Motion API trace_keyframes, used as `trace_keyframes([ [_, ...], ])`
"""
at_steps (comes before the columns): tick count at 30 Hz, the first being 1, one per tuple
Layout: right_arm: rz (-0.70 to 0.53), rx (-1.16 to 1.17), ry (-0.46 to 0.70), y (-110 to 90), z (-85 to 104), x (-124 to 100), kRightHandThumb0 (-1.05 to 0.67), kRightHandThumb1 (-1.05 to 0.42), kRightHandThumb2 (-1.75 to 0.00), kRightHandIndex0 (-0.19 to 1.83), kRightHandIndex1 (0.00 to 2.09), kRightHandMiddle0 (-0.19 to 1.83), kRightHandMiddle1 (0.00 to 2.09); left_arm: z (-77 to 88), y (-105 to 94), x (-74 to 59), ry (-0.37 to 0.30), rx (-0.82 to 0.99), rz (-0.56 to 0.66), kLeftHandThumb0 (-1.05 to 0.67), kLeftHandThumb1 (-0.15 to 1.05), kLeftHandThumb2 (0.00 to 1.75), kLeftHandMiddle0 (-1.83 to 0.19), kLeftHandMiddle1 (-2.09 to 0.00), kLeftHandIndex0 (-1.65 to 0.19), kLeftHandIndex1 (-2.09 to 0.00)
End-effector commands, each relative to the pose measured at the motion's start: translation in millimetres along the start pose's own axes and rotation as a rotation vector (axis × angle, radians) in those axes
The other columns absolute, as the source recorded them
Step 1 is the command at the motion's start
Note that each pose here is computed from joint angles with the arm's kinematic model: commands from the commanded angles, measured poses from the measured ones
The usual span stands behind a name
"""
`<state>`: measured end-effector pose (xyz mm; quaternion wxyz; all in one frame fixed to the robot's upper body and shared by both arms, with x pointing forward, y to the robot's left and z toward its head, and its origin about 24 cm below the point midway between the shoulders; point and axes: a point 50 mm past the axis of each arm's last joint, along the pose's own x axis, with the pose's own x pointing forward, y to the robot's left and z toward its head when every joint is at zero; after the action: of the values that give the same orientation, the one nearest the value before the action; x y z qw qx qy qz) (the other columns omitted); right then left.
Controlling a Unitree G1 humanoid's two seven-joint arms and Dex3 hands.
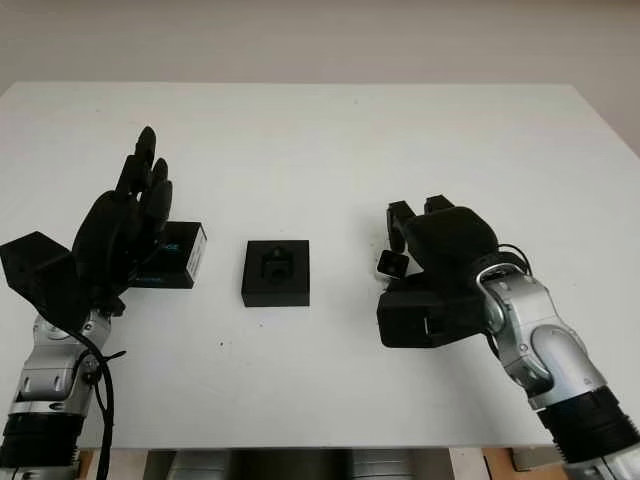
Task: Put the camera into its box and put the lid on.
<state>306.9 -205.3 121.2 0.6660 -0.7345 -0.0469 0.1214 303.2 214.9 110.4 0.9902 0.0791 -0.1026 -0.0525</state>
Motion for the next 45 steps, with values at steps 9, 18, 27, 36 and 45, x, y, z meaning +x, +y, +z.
trace_keyframes([
  [9, -0.039, 0.013, -0.032, 12, -2.9, 1, -0.41, -1.05, -0.19, 0.2, 2.09, 0.07, 2.09, 3.2, 5.0, -0.1, -0.005, 0.039, 0.007, -0.86, 1.05, 0.52, 0.19, 0.0, 0.19, 0.0],
  [18, -0.052, 0.213, -0.048, 10, -6.2, 4, -0.34, -1.05, -0.18, 0.16, 2.09, 0.07, 2.09, 4.3, 5.3, -0.3, -0.001, 0.039, 0.007, -0.87, 1.05, 0.51, 0.19, 0.0, 0.19, 0.0],
  [27, -0.039, 0.371, -0.052, -17, -5.7, 9, -0.35, -1.05, -0.19, 0.2, 2.02, 0.19, 1.69, 5.1, 6.3, 0.5, 0.002, 0.049, 0.008, -0.87, 1.05, 0.51, 0.19, 0.0, 0.19, 0.0],
  [36, -0.026, 0.35, -0.119, -46, 2.2, 12, -0.36, -1.05, -0.27, 0.28, 2.09, 0.09, 1.95, 6.4, 3.8, 2.1, -0.011, 0.025, -0.005, -0.86, 1.05, 0.5, 0.19, 0.0, 0.19, 0.0],
  [45, -0.059, 0.287, -0.164, -58, 7.9, 14, -0.41, -1.05, -0.27, 0.32, 1.94, 0.16, 1.78, 5.8, 1.8, 0.9, -0.012, 0.02, -0.001, -0.85, 1.05, 0.5, 0.19, 0.0, 0.19, 0.0],
])
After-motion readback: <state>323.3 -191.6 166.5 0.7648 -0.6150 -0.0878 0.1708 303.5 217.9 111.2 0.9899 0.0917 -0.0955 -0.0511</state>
